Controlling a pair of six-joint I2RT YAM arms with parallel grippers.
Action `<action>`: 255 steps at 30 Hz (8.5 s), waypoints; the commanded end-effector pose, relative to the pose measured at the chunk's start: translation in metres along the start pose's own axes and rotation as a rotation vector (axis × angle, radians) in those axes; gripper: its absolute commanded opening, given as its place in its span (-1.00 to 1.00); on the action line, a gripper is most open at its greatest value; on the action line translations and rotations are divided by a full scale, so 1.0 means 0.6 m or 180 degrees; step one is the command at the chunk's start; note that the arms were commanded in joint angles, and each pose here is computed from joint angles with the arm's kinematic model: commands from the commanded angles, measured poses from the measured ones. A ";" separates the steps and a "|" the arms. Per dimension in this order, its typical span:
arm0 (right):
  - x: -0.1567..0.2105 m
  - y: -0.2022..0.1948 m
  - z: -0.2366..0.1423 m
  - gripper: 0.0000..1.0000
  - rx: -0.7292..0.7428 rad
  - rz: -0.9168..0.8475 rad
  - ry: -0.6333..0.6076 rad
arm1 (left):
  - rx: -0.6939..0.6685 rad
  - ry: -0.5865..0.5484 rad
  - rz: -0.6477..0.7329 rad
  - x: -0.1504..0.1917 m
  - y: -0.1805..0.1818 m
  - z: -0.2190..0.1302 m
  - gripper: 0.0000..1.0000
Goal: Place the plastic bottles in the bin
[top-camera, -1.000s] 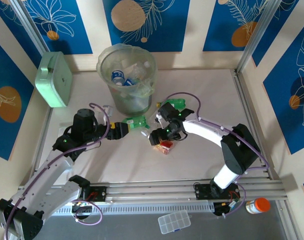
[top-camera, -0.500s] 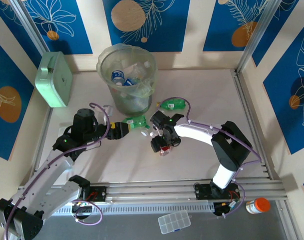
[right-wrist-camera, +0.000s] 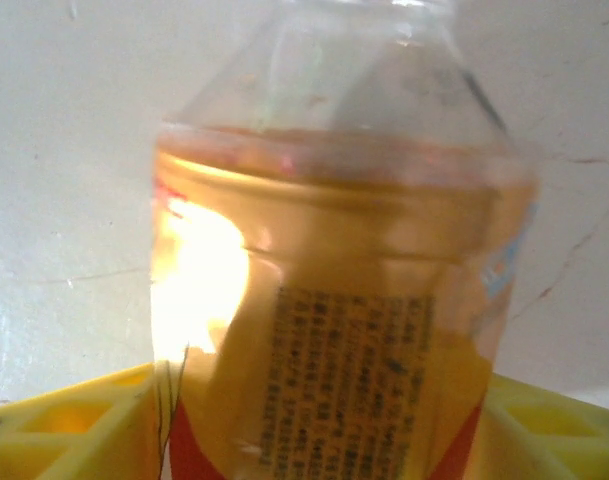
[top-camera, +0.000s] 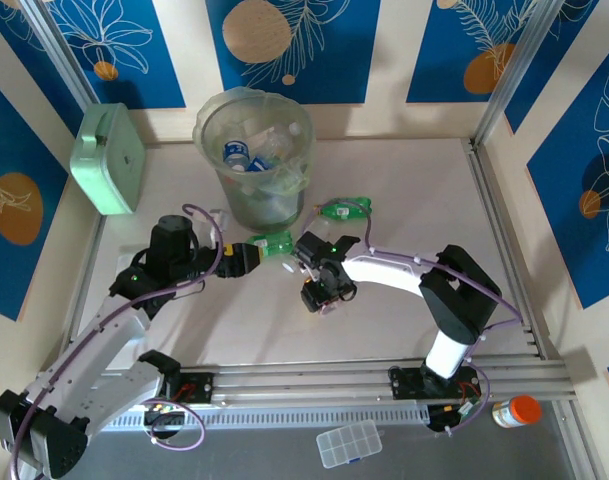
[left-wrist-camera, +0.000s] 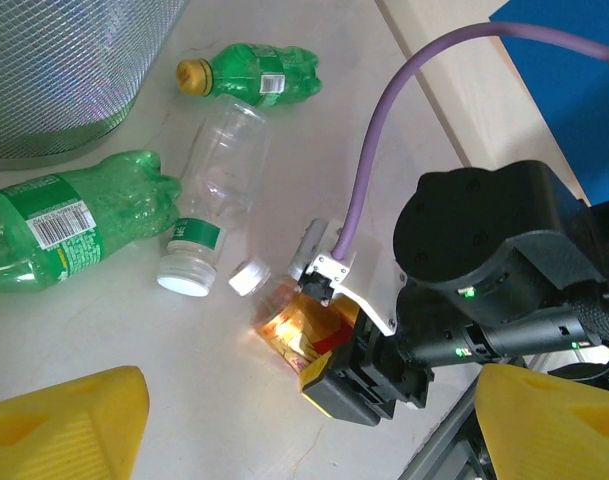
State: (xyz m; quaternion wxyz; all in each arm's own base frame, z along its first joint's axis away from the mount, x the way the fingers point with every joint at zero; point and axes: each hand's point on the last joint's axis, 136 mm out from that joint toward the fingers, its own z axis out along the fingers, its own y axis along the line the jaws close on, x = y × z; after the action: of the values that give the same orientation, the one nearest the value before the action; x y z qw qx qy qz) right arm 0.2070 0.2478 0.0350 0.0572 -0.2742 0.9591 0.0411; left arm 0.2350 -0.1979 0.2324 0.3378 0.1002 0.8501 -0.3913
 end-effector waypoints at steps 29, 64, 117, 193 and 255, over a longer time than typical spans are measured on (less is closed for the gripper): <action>-0.045 0.194 -0.426 -0.10 -0.2830 -0.0970 -0.2149 | 0.2141 -0.0839 0.0506 -0.061 -0.195 -0.078 0.43; -0.046 0.136 -0.425 0.79 -0.2347 -0.0664 -0.2462 | 0.1364 -0.1326 0.0353 -0.133 -0.175 -0.045 -1.00; -0.053 0.032 -0.442 0.77 -0.1872 -0.0304 -0.2822 | -0.2167 -0.2816 0.0837 -0.555 0.077 0.105 -1.00; -0.229 -0.153 -0.111 0.59 -0.1199 0.3666 -0.0484 | -0.0768 -0.0791 -0.0855 -0.069 0.116 -0.046 0.99; -0.218 -0.014 -0.435 -0.20 -0.3383 0.1175 -0.2592 | 0.1355 -0.0220 -0.0446 -0.078 -0.114 0.013 0.98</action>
State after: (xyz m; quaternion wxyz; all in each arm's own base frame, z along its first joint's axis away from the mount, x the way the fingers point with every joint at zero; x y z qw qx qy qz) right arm 0.3139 0.2722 0.2468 0.2060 0.0376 0.8167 0.5378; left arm 0.2561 -0.2252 0.2620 0.3046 0.0484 0.7923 -0.5264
